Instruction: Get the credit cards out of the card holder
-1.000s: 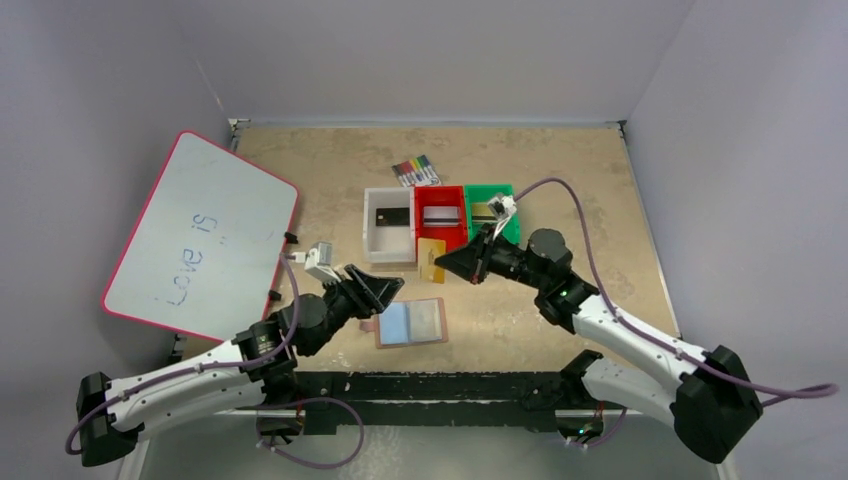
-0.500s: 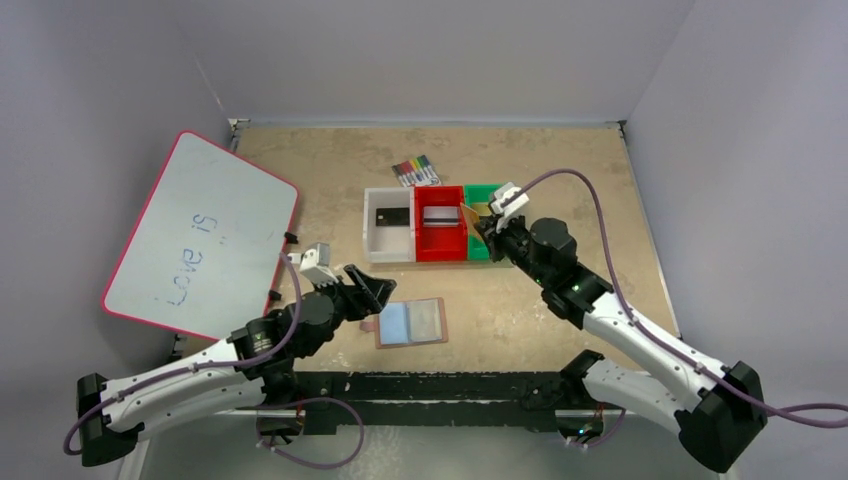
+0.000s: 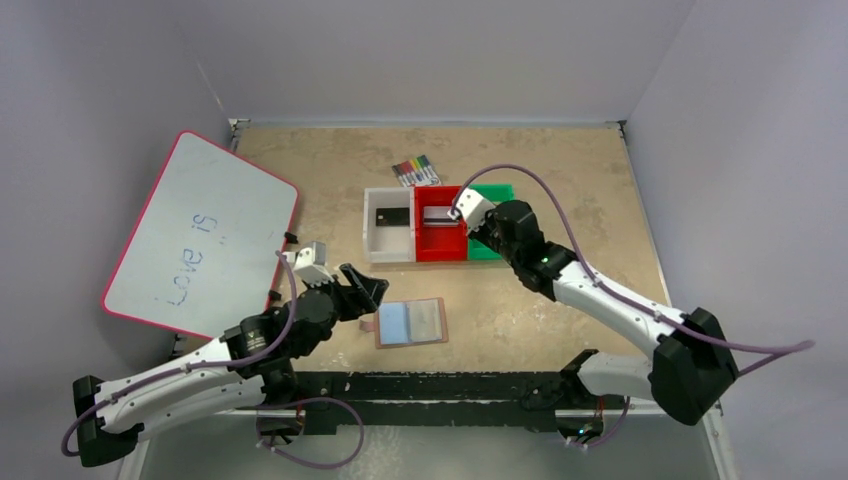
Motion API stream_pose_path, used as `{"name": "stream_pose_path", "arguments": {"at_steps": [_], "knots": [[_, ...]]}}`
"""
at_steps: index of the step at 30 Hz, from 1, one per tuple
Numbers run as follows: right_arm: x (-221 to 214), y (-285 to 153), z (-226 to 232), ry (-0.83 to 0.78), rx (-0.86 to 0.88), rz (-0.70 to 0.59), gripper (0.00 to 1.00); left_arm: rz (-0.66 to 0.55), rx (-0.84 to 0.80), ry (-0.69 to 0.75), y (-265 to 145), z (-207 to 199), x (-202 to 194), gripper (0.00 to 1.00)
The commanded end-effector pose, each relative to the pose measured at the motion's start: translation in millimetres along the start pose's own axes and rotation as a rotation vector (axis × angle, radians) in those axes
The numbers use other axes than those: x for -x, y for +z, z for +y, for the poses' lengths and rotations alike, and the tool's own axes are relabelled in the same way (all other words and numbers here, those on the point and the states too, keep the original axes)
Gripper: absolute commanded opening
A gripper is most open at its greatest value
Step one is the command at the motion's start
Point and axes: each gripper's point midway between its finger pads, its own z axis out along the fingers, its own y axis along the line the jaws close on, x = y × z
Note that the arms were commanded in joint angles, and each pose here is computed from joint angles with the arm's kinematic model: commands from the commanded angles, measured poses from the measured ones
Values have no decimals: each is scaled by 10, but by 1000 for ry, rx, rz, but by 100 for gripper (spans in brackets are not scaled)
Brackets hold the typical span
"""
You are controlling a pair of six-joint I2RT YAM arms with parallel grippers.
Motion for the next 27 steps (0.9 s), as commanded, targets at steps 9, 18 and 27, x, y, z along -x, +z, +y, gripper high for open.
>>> {"name": "stream_pose_path", "arguments": {"at_steps": [9,18,27], "knots": [[-190,435,-393,-289,-47,93,0,-27,-53,-17,-95,-170,186,73],[-104,606,-364,-401,10,50,0,-32,-61,-40,-116,-162,198,73],[-248,757,-383,-451,48,82,0,-52,-59,-45,-180,-155,286,72]]}}
